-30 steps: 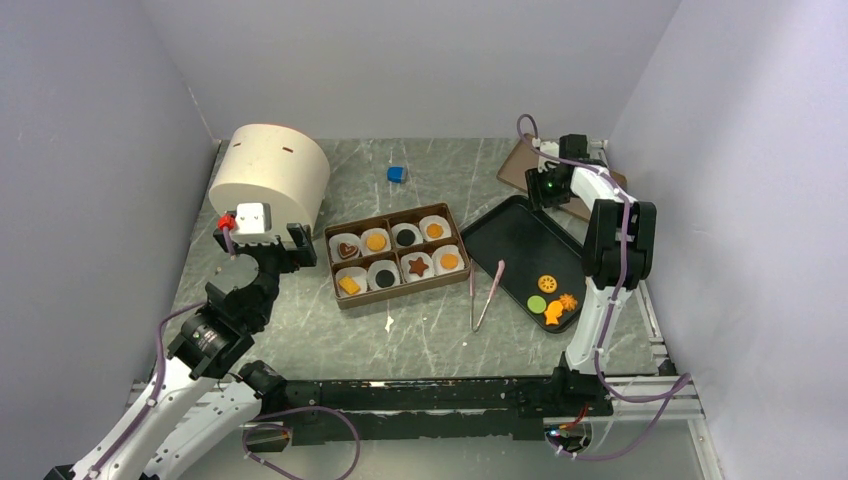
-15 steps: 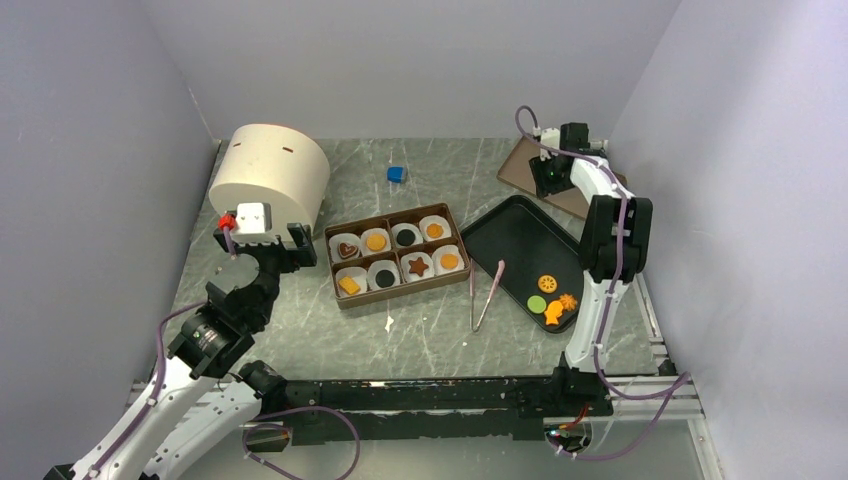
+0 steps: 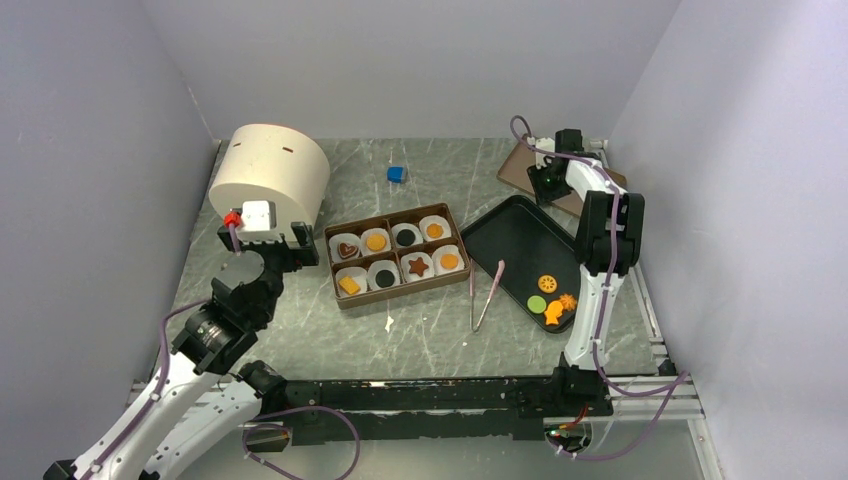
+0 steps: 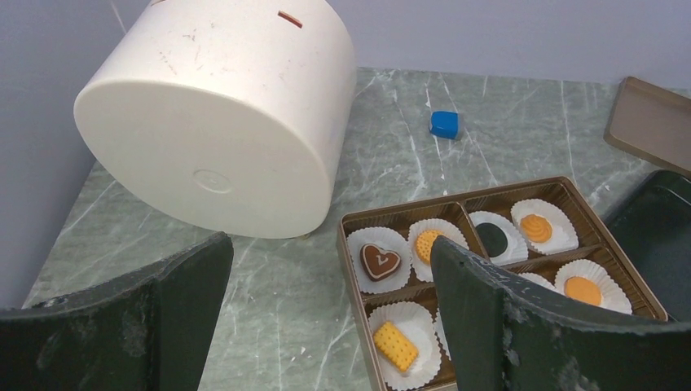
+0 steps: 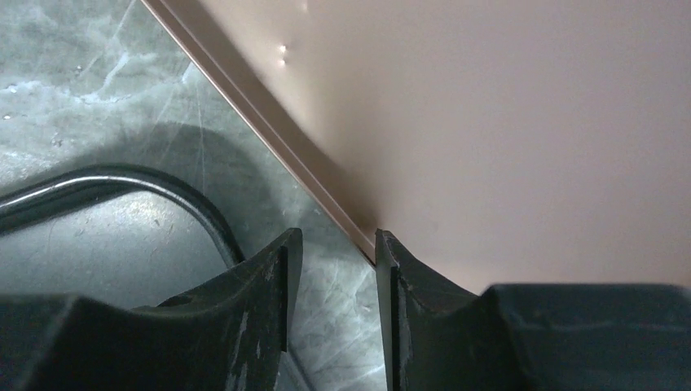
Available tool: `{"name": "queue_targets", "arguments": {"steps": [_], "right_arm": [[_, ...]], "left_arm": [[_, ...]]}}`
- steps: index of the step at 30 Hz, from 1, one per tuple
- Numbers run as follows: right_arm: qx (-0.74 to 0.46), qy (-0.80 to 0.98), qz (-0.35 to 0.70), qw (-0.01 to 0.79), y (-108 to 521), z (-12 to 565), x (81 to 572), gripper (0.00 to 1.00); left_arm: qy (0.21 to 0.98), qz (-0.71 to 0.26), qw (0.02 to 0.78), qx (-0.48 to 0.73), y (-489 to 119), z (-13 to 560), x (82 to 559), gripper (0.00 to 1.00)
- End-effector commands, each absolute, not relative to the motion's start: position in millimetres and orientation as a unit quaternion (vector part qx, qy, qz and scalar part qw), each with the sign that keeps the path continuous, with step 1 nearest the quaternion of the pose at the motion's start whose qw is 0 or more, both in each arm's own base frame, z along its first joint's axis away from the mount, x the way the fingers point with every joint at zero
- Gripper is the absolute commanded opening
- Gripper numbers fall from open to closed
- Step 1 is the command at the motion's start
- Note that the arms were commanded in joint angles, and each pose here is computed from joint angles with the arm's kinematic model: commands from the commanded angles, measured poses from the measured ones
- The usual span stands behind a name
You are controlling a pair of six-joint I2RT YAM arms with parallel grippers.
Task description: Pack the cookies
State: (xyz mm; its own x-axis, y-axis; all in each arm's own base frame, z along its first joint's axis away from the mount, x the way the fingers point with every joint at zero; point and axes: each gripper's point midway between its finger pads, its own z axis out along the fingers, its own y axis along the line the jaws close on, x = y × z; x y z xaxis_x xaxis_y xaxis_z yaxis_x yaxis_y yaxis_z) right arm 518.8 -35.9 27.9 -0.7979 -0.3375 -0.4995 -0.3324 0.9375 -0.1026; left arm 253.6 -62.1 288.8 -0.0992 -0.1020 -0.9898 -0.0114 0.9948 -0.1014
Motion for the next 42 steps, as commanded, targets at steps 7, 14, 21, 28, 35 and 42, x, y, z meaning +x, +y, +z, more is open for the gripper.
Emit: {"name": "queue_targets", "arguments": {"steps": [7,14,21,28,35,42], "right_arm": [[-0.194,0.948,0.021,0.250,-27.5,12.6,525.9,0.28],[-0.198,0.942,0.005,0.270,-20.5,27.0,536.4,0.10],[-0.175,0.928,-0.051,0.325,-31.2,66.8,547.0,0.00],[-0.151,0.902,-0.114,0.388,-48.7,116.6,553.8,0.00],[-0.150,0.880,-0.169,0.418,-64.2,151.0,553.6,0.00],[-0.163,0.873,-0.161,0.430,-56.2,166.2,554.2,0.00]], "left_arm": [[0.735,-0.023,0.677,-0.038,-62.0,293.2,258.4,0.96],[0.737,-0.022,0.674,-0.036,-62.8,291.9,259.5,0.96],[0.738,-0.023,0.673,-0.034,-63.4,291.6,259.6,0.96],[0.738,-0.026,0.674,-0.033,-64.1,291.8,258.8,0.96],[0.738,-0.030,0.674,-0.032,-65.3,292.0,258.7,0.96],[0.740,-0.031,0.671,-0.028,-67.4,290.2,260.0,0.96]]}}
